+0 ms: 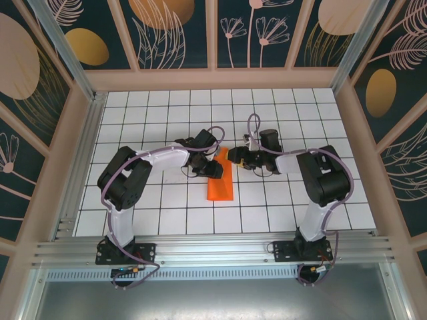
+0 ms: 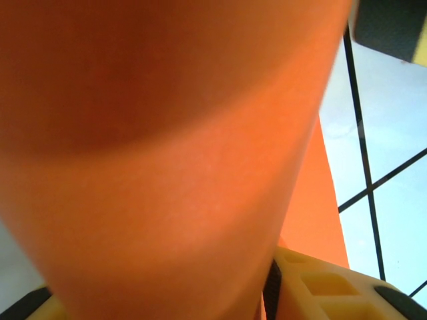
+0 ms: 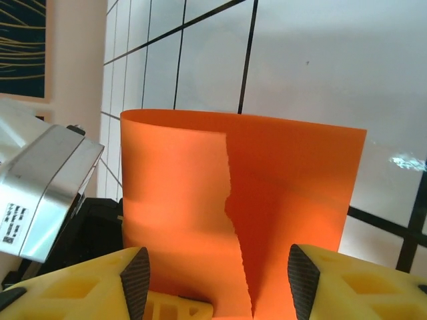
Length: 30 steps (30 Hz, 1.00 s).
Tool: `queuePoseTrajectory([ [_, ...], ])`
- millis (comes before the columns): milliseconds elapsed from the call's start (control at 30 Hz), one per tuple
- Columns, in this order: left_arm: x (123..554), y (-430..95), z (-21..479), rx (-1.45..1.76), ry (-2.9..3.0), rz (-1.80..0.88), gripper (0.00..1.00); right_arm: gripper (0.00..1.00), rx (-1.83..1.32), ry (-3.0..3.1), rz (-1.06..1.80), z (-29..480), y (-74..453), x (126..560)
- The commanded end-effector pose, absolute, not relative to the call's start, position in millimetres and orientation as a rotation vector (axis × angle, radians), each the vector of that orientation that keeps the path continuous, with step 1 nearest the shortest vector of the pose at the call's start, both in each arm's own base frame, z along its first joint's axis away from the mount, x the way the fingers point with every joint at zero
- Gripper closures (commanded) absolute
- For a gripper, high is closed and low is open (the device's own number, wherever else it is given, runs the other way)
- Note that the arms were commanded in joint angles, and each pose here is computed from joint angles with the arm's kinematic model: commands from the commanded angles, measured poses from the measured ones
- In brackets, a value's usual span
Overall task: Fold a paper plane with a square sheet of paper (pick it up from the middle)
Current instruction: Hold the square sheet of paper at the center of the table.
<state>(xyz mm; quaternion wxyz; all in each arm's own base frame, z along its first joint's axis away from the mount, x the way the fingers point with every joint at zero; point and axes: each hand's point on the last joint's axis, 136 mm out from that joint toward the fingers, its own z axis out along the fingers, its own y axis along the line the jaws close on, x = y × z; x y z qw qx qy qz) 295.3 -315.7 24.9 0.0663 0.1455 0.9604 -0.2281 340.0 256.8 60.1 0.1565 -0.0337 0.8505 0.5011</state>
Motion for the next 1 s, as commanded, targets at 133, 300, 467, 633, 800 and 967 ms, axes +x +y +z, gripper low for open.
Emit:
queuePoseTrajectory([
  [133, 296.5, -322.0, 30.1, 0.476, 2.880, -0.720, 0.58, 0.39, -0.275, 2.377, 1.515, 60.8, 270.3, 342.4],
  [300, 295.9, -322.5, 29.4, 0.483, 2.881, -0.722, 0.58, 0.43, -0.323, 2.374, 1.536, 57.4, 276.7, 339.8],
  [467, 295.8, -322.5, 29.3, 0.488, 2.880, -0.722, 0.58, 0.46, -0.376, 2.344, 1.575, 60.2, 284.1, 338.6],
  [633, 296.1, -322.1, 30.2, 0.487, 2.877, -0.718, 0.57, 0.57, -0.412, 2.310, 1.613, 65.5, 284.4, 332.7],
  [800, 296.3, -321.1, 30.0, 0.483, 2.878, -0.712, 0.57, 0.71, -0.388, 2.301, 1.622, 67.1, 276.9, 328.2],
  [967, 299.0, -320.0, 36.0, 0.474, 2.863, -0.702, 0.54, 0.90, -0.344, 2.367, 1.551, 58.0, 270.9, 330.4],
])
